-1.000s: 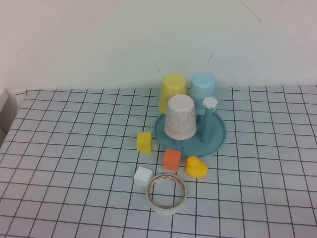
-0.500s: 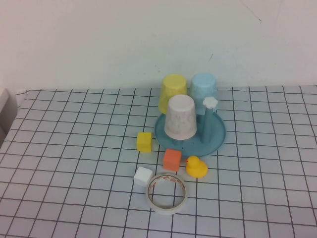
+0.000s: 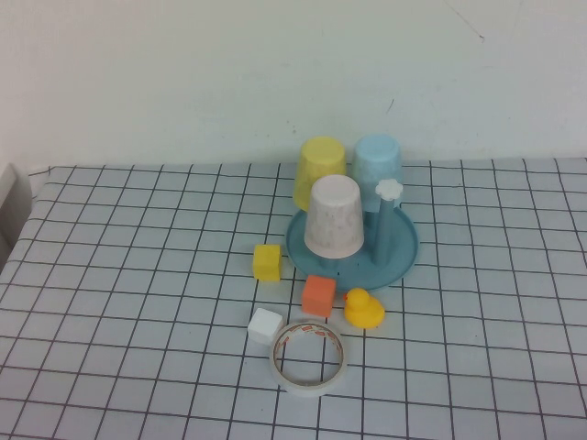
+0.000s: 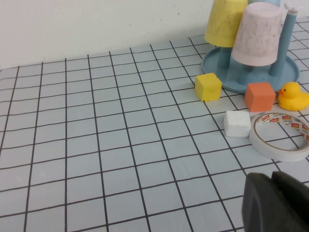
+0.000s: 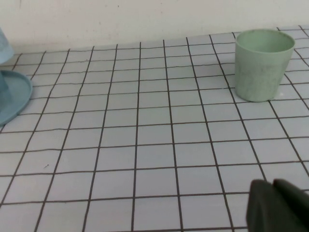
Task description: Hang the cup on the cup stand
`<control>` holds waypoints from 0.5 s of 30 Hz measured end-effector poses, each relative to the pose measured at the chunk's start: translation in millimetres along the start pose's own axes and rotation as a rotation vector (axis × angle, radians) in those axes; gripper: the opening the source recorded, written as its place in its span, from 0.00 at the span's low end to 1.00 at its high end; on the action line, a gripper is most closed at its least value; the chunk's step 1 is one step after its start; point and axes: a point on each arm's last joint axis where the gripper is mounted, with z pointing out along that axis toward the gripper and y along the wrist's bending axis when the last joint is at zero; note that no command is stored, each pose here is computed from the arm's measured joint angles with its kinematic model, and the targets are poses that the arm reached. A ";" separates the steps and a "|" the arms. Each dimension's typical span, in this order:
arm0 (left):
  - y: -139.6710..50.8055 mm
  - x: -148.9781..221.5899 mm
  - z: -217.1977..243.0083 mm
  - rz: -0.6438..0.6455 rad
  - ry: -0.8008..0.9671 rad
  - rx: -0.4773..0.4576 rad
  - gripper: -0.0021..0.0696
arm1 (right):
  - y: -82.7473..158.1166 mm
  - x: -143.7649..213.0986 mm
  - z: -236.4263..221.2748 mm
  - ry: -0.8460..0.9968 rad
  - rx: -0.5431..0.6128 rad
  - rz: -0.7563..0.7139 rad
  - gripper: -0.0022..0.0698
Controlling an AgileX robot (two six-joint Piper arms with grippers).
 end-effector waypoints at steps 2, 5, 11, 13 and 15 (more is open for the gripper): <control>0.0 0.0 0.0 0.000 0.000 0.000 0.03 | 0.0 0.0 0.0 0.000 0.000 -0.020 0.03; 0.0 0.0 0.0 0.000 0.000 0.000 0.03 | 0.1 0.0 0.0 0.000 -0.001 -0.033 0.03; 0.0 0.0 0.0 0.000 0.000 0.000 0.03 | 0.0 0.2 0.0 0.002 0.000 -0.040 0.03; 0.0 0.0 0.0 0.000 0.000 0.000 0.03 | 0.0 0.2 0.0 0.002 0.000 -0.040 0.03; 0.0 0.0 0.0 0.000 0.000 0.000 0.03 | 0.0 0.2 0.0 0.002 0.000 -0.040 0.03</control>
